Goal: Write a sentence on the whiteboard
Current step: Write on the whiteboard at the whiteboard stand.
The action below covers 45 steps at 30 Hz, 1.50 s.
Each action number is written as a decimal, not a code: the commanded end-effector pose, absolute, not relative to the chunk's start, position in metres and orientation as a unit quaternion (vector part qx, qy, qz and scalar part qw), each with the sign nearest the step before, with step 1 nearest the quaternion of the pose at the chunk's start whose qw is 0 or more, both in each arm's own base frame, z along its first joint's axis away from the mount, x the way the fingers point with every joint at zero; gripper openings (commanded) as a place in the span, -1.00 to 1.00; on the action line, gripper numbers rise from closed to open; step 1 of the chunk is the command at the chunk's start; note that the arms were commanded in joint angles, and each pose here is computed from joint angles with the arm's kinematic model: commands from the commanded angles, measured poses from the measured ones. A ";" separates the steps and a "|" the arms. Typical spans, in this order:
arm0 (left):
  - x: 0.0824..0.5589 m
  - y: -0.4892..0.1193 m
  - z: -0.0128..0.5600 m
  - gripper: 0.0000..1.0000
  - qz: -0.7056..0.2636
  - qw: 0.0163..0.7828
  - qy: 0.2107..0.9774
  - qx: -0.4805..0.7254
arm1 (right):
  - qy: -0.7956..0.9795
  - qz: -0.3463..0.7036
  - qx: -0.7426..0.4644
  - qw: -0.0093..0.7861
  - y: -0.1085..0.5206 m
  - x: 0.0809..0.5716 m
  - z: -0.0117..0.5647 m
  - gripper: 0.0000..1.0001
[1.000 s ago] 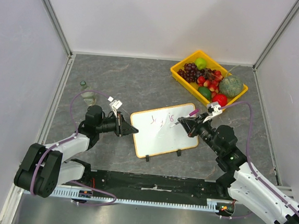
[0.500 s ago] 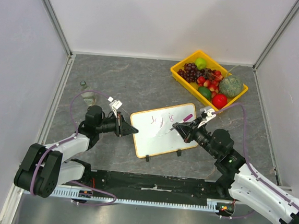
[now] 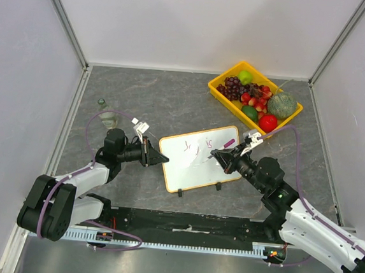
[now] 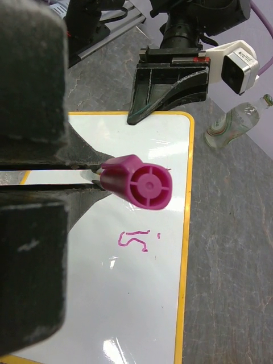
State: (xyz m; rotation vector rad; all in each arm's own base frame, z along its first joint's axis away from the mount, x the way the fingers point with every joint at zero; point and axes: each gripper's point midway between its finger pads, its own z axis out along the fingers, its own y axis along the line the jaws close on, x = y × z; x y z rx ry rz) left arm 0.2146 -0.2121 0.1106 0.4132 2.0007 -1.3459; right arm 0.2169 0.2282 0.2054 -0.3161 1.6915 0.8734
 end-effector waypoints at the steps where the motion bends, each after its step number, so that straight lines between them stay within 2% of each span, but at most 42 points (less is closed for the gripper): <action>1: 0.222 -0.210 0.116 -0.96 -0.505 0.372 0.760 0.170 | 0.700 0.372 -0.133 0.595 0.228 0.218 0.229 -1.00; 12: 0.220 -0.210 0.116 -0.95 -0.506 0.370 0.760 0.170 | 0.707 0.361 -0.128 0.595 0.228 0.220 0.228 -1.00; 15: 0.219 -0.209 0.116 -0.86 -0.504 0.372 0.761 0.166 | 0.707 0.366 -0.124 0.592 0.228 0.218 0.228 -1.00; 19: 0.217 -0.208 0.116 -0.61 -0.502 0.374 0.762 0.164 | 0.708 0.365 -0.125 0.591 0.227 0.217 0.226 -1.00; 23: 0.215 -0.206 0.115 -0.46 -0.500 0.376 0.764 0.157 | 0.708 0.362 -0.128 0.592 0.225 0.216 0.229 -1.00; 28: 0.213 -0.201 0.116 -0.43 -0.490 0.388 0.766 0.148 | 0.708 0.358 -0.129 0.595 0.223 0.216 0.229 -1.00; 29: 0.212 -0.201 0.116 -0.38 -0.490 0.388 0.767 0.147 | 0.707 0.359 -0.128 0.595 0.224 0.216 0.229 -1.00; 33: 0.210 -0.200 0.117 0.08 -0.490 0.390 0.766 0.147 | 0.706 0.363 -0.132 0.594 0.227 0.217 0.228 -1.00; 35: 0.210 -0.201 0.117 0.21 -0.490 0.390 0.765 0.148 | 0.705 0.367 -0.135 0.592 0.230 0.217 0.228 -1.00; 38: 0.210 -0.202 0.115 0.27 -0.494 0.385 0.765 0.147 | 0.703 0.370 -0.137 0.591 0.233 0.218 0.230 -1.00; 45: 0.208 -0.210 0.112 0.25 -0.523 0.364 0.756 0.149 | 0.697 0.390 -0.136 0.586 0.242 0.216 0.230 -1.00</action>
